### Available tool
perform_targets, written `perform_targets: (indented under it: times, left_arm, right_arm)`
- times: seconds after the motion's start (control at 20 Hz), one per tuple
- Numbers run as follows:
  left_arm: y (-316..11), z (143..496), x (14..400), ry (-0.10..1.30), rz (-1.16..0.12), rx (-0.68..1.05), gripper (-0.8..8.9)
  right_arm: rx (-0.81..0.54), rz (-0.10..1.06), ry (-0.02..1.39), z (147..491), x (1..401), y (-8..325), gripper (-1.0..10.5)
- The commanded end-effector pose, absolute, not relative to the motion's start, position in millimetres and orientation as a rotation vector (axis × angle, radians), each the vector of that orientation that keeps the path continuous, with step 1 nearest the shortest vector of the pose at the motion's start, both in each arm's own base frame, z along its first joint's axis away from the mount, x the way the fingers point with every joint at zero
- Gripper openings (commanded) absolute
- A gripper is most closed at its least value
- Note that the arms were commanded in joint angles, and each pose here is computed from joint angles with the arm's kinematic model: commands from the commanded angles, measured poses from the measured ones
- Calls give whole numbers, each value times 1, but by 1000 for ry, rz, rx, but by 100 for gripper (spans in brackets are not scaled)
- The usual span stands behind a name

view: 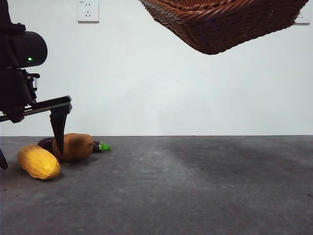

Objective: Help me put the vegetables on the table into the basket

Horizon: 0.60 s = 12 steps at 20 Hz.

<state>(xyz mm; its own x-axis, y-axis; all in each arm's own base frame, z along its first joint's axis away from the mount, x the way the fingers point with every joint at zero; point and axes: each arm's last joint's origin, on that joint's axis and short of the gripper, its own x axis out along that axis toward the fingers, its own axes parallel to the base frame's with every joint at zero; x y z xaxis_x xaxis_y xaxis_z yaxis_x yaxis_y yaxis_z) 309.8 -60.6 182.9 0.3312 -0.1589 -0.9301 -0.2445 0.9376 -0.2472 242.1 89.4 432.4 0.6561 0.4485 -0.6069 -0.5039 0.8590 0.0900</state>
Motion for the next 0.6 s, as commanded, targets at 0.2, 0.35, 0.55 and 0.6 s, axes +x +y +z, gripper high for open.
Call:
perform_targets:
  times: [0.2,0.35,0.55,0.6]
  left_arm:
    - [-63,177,310,1253,89,-378,301]
    - [-63,177,310,1256,80,-383,107]
    - [-65,177,310,1257,70,-381,-8]
    - [-65,177,310,1259,67,-383,-8]
  right_arm:
    - [-88,596,644,435,239,90,-8]
    - [-92,597,644,435,238,90,-8]
    - [-92,598,646,435,238,90,-8]
    - [-92,597,646,435,238,90,-8]
